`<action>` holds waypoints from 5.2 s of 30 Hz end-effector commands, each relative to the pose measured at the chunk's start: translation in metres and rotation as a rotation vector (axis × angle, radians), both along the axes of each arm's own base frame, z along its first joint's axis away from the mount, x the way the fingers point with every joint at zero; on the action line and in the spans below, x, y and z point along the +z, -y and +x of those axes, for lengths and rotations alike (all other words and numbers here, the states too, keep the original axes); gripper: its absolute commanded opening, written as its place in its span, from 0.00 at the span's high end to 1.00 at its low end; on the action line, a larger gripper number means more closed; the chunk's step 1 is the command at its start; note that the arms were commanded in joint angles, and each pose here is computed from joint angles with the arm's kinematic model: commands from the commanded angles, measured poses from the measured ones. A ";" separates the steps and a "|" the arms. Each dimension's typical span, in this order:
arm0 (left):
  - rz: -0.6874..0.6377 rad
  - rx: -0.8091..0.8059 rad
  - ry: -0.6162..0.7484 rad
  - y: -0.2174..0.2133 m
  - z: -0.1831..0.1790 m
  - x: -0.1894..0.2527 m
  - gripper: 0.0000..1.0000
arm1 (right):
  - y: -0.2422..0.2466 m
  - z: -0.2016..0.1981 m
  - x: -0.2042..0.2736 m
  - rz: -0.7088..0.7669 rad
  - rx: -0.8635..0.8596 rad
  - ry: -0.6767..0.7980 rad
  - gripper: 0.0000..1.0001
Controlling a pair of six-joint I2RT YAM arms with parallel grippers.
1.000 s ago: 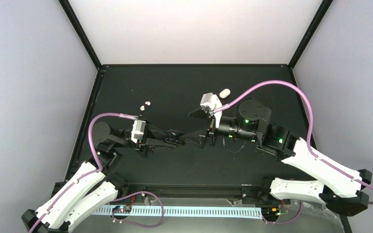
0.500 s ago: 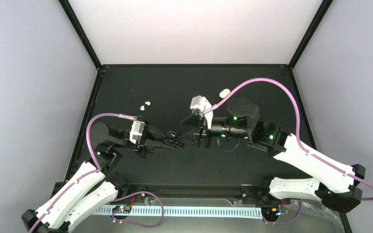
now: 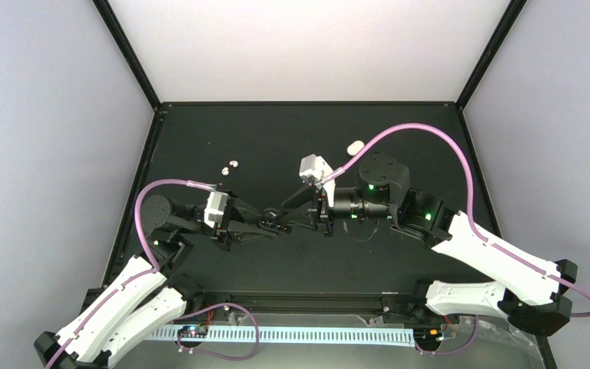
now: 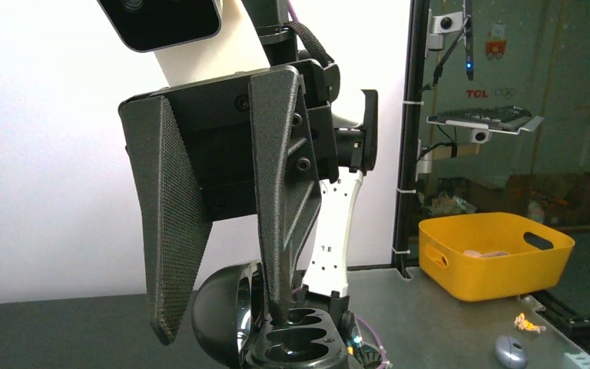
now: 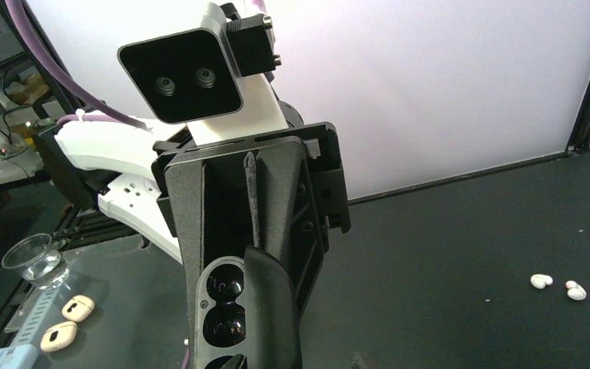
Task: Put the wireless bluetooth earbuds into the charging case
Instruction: Open the charging case.
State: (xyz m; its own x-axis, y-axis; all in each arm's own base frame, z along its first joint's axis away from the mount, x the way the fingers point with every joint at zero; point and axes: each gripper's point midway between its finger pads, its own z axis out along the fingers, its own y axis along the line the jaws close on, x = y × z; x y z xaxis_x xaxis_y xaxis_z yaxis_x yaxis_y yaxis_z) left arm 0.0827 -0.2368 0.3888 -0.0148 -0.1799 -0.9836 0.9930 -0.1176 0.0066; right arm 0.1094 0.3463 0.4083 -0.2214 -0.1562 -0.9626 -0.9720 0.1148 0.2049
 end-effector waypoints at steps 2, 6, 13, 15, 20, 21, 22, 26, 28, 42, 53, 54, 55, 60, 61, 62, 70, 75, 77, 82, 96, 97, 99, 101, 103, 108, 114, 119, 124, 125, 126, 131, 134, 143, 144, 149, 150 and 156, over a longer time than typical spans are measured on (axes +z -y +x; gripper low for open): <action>-0.015 -0.024 0.028 -0.001 -0.007 0.005 0.98 | 0.002 -0.005 0.016 0.044 0.025 0.039 0.67; -0.014 -0.024 0.027 -0.001 -0.007 0.005 0.98 | 0.003 -0.006 0.018 0.051 0.026 0.045 0.74; -0.015 -0.020 0.021 -0.001 -0.006 0.005 0.98 | 0.004 -0.006 0.017 0.051 0.029 0.046 0.84; -0.017 -0.016 0.022 -0.001 -0.006 0.006 0.98 | 0.004 -0.007 0.018 0.052 0.031 0.047 0.87; -0.015 -0.008 0.015 -0.001 -0.004 0.005 0.96 | 0.004 -0.007 0.017 0.049 0.032 0.050 0.98; -0.014 -0.006 0.012 -0.001 -0.003 0.005 0.95 | 0.004 -0.007 0.017 0.048 0.031 0.049 0.99; -0.014 -0.004 0.012 -0.001 -0.003 0.005 0.94 | 0.004 -0.007 0.017 0.048 0.032 0.050 0.99; -0.018 0.006 0.010 -0.001 -0.002 0.006 0.88 | 0.005 -0.006 0.016 0.045 0.028 0.054 0.99; -0.020 0.016 0.007 -0.001 0.000 0.006 0.82 | 0.006 -0.006 0.017 0.047 0.023 0.059 0.99; -0.005 0.091 -0.061 0.003 0.017 -0.002 0.38 | 0.011 0.002 0.017 0.026 -0.026 0.114 0.99; -0.004 0.152 -0.136 0.005 0.034 -0.005 0.23 | 0.040 0.057 0.001 -0.201 -0.365 0.418 0.99; -0.005 0.157 -0.152 0.006 0.037 -0.005 0.22 | 0.042 0.060 0.001 -0.218 -0.388 0.452 0.99; -0.006 0.163 -0.162 0.007 0.040 -0.004 0.21 | 0.045 0.063 0.001 -0.230 -0.409 0.475 0.99; 0.001 0.179 -0.244 0.013 0.055 0.000 0.21 | 0.056 0.071 0.004 -0.280 -0.506 0.588 0.99; 0.008 0.181 -0.260 0.015 0.058 0.001 0.21 | 0.058 0.071 0.006 -0.282 -0.517 0.600 0.99; 0.018 0.184 -0.277 0.017 0.062 0.000 0.21 | 0.059 0.071 0.007 -0.283 -0.522 0.610 0.99; 0.034 0.196 -0.328 0.027 0.080 0.006 0.25 | 0.059 0.061 0.007 -0.291 -0.501 0.661 0.99; 0.027 0.165 -0.334 0.034 0.083 0.015 0.31 | 0.054 0.056 0.001 -0.302 -0.480 0.676 0.99; 0.025 0.146 -0.330 0.036 0.083 0.017 0.34 | 0.053 0.054 0.001 -0.301 -0.474 0.678 0.99; 0.022 0.102 -0.345 0.039 0.081 0.018 0.40 | 0.050 0.053 -0.001 -0.301 -0.469 0.679 0.99; 0.037 0.038 -0.363 0.048 0.076 0.016 0.62 | 0.046 0.055 -0.005 -0.308 -0.474 0.682 0.99; 0.041 0.035 -0.368 0.049 0.076 0.014 0.64 | 0.046 0.054 -0.005 -0.308 -0.473 0.683 0.99; 0.043 0.028 -0.368 0.050 0.074 0.014 0.65 | 0.046 0.055 -0.004 -0.306 -0.475 0.684 0.99; 0.045 0.024 -0.369 0.051 0.073 0.014 0.69 | 0.046 0.055 -0.004 -0.305 -0.477 0.685 0.99; 0.045 0.024 -0.370 0.052 0.073 0.013 0.70 | 0.046 0.055 -0.004 -0.307 -0.475 0.685 0.99; 0.046 0.020 -0.378 0.053 0.073 0.014 0.70 | 0.046 0.055 -0.005 -0.310 -0.477 0.687 0.99; 0.051 0.014 -0.411 0.055 0.075 0.012 0.69 | 0.045 0.054 -0.006 -0.317 -0.481 0.699 0.99; 0.057 0.006 -0.443 0.056 0.076 0.010 0.70 | 0.046 0.055 -0.005 -0.322 -0.499 0.719 0.99; 0.058 0.002 -0.458 0.056 0.076 0.009 0.71 | 0.047 0.056 -0.007 -0.329 -0.504 0.729 0.99; 0.057 0.002 -0.458 0.056 0.076 0.009 0.71 | 0.047 0.056 -0.007 -0.330 -0.505 0.730 0.99; 0.058 0.002 -0.460 0.056 0.076 0.009 0.71 | 0.047 0.056 -0.007 -0.330 -0.506 0.732 0.99; 0.064 0.003 -0.470 0.057 0.077 0.006 0.73 | 0.047 0.056 -0.006 -0.330 -0.511 0.736 0.99; 0.066 0.005 -0.477 0.057 0.077 0.004 0.73 | 0.048 0.056 -0.005 -0.324 -0.519 0.735 0.99; 0.049 0.011 -0.490 0.056 0.079 0.001 0.70 | 0.047 0.057 -0.004 -0.317 -0.534 0.733 0.99; 0.048 0.011 -0.491 0.056 0.079 0.002 0.68 | 0.047 0.058 -0.005 -0.319 -0.535 0.734 0.99; 0.045 0.016 -0.497 0.056 0.080 0.001 0.59 | 0.047 0.057 -0.005 -0.318 -0.539 0.734 0.99; 0.047 0.016 -0.499 0.056 0.080 0.000 0.59 | 0.047 0.058 -0.004 -0.318 -0.540 0.734 0.99; 0.046 0.018 -0.505 0.056 0.081 -0.001 0.65 | 0.048 0.058 -0.002 -0.310 -0.548 0.735 0.99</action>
